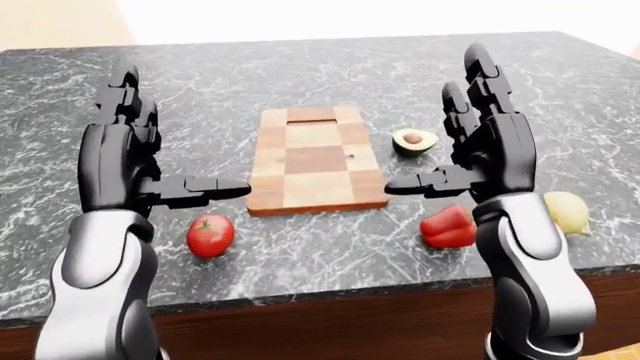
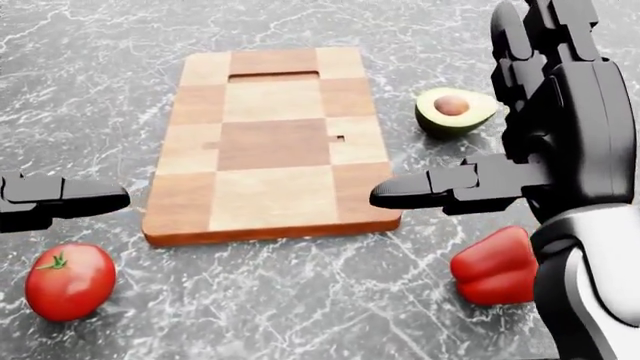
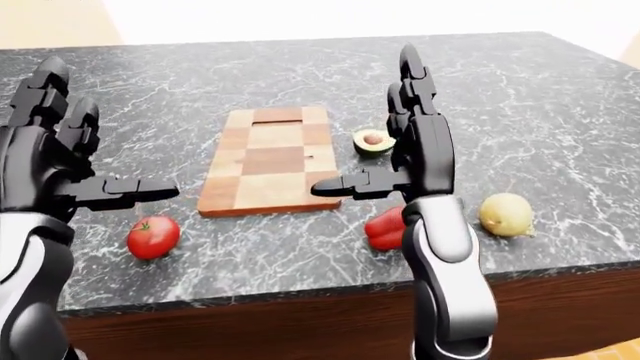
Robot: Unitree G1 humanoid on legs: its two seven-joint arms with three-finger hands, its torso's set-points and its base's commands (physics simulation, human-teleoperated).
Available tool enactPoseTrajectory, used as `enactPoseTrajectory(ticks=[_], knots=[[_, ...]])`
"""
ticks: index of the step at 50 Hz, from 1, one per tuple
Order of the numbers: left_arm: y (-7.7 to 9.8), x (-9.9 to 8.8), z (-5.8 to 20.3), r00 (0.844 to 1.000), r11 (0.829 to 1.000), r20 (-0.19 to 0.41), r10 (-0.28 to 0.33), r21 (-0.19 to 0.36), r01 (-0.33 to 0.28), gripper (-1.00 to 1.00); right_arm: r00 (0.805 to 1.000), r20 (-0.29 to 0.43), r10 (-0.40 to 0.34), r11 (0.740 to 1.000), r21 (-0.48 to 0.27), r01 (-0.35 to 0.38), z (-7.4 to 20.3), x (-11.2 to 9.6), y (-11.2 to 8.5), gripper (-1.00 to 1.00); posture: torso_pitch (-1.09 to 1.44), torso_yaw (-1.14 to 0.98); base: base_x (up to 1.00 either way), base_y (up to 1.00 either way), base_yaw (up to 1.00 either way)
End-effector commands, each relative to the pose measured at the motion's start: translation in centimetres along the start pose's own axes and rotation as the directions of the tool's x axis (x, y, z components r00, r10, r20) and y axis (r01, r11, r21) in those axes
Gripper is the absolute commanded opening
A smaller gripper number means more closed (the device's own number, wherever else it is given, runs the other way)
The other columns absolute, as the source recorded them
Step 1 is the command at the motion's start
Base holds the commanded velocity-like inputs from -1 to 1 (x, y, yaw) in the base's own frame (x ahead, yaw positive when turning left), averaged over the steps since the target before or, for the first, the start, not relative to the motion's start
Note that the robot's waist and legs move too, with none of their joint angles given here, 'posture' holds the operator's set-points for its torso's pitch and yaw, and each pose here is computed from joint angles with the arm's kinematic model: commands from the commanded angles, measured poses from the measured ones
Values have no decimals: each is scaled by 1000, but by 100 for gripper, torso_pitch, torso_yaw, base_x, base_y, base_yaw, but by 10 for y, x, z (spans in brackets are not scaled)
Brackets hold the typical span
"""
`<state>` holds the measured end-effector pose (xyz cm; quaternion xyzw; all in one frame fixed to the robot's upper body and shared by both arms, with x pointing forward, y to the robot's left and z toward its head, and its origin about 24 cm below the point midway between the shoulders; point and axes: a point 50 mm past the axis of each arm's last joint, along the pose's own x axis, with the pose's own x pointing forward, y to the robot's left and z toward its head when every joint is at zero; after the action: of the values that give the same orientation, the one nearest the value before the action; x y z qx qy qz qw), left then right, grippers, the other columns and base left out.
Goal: Place the avocado, onion, tomato and bell pepper on the cutting board.
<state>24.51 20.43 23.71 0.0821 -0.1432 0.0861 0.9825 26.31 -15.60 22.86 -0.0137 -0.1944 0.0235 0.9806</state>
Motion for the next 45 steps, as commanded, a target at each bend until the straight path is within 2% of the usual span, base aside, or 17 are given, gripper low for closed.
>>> enactPoseTrajectory(ticks=[1, 11, 17, 20, 27, 28, 29, 32, 38, 45], knots=[[0, -3, 11, 998, 1000, 57, 1, 8, -1, 100, 997, 82, -5, 1000, -5, 6, 16, -3, -2, 100, 0, 0, 0, 0, 0], [1, -10, 14, 998, 1000, 57, 6, 0, -6, 100, 994, 82, -68, 997, -41, 71, 24, -14, -23, 100, 0, 0, 0, 0, 0], [2, -11, 12, 999, 1000, 52, 11, -1, -11, 100, 993, 56, -99, 990, -92, 104, 24, -22, -36, 100, 0, 0, 0, 0, 0], [3, -11, 12, 999, 1000, 50, 15, -3, -15, 100, 992, 36, -121, 981, -145, 125, 25, -24, -43, 100, 0, 0, 0, 0, 0], [1, -9, 13, 999, 1000, 49, 14, -1, -14, 100, 998, -11, -56, 967, -249, 52, 20, -31, -39, 100, 0, 0, 0, 0, 0], [1, -8, 13, 999, 1000, 49, 13, -3, -13, 100, 997, -45, -58, 962, -268, 44, 17, -32, -40, 100, 0, 0, 0, 0, 0], [1, -8, 13, 999, 1000, 50, 15, -3, -15, 100, 998, -45, -45, 958, -285, 30, 16, -32, -39, 100, 0, 0, 0, 0, 0], [0, -8, 13, 999, 1000, 49, 14, -3, -13, 100, 997, -77, -9, 952, -306, -15, 15, -37, -37, 100, 0, 0, 0, 0, 0], [0, -11, 12, 999, 1000, 48, 13, -3, -13, 100, 995, -98, 28, 933, -355, -61, 19, -47, -37, 100, 0, 0, 0, 0, 0], [0, -12, 10, 999, 1000, 45, 15, -3, -15, 100, 991, -134, 24, 913, -400, -76, 14, -53, -40, 100, 0, 0, 0, 0, 0]])
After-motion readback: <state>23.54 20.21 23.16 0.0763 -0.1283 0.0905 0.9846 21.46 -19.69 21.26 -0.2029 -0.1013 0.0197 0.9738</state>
